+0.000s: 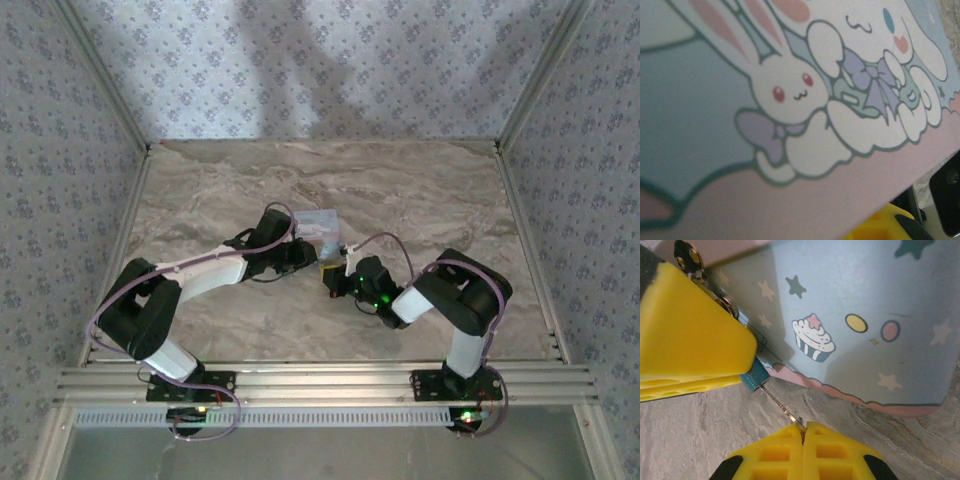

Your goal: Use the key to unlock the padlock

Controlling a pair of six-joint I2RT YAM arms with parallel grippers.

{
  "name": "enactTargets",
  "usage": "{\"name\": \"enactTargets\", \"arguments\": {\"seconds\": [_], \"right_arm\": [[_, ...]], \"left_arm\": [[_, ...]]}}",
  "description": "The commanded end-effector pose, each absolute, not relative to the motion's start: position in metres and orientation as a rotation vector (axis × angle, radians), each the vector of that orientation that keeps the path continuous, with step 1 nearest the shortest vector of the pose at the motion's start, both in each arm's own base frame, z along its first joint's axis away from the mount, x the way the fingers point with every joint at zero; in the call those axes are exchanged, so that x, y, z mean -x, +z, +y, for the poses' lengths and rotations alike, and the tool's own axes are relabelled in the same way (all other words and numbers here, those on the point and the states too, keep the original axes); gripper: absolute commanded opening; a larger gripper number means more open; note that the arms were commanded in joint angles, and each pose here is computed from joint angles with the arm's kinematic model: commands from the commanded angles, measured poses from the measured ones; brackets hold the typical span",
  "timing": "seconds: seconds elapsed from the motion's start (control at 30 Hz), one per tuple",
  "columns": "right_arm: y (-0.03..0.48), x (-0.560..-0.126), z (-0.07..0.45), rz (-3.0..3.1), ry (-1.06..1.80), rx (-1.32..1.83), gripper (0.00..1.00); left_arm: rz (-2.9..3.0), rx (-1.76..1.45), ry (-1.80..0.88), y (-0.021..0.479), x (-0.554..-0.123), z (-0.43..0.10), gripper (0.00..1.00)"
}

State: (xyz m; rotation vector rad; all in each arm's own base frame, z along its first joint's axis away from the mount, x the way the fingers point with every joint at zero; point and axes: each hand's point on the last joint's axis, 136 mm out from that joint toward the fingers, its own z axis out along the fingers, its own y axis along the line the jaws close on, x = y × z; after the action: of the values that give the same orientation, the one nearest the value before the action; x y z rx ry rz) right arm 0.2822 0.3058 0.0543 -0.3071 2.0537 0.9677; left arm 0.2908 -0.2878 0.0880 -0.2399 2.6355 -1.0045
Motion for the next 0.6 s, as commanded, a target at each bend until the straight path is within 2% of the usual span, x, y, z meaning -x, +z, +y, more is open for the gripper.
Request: {"name": "enactTargets", "arguments": {"seconds": [0.0, 0.57], "right_arm": [[0.082, -0.291, 0.317, 1.977, 1.037, 0.301, 0.00], [0.092, -0.297, 0.321, 1.937, 1.063, 0.308, 0.00]], "left_arm": [[2.637, 0.210, -1.018, 0.085, -0.288, -0.293, 0.11], [2.659, 0.206, -1.019, 0.079, -0.287, -0.295, 0.11]]}}
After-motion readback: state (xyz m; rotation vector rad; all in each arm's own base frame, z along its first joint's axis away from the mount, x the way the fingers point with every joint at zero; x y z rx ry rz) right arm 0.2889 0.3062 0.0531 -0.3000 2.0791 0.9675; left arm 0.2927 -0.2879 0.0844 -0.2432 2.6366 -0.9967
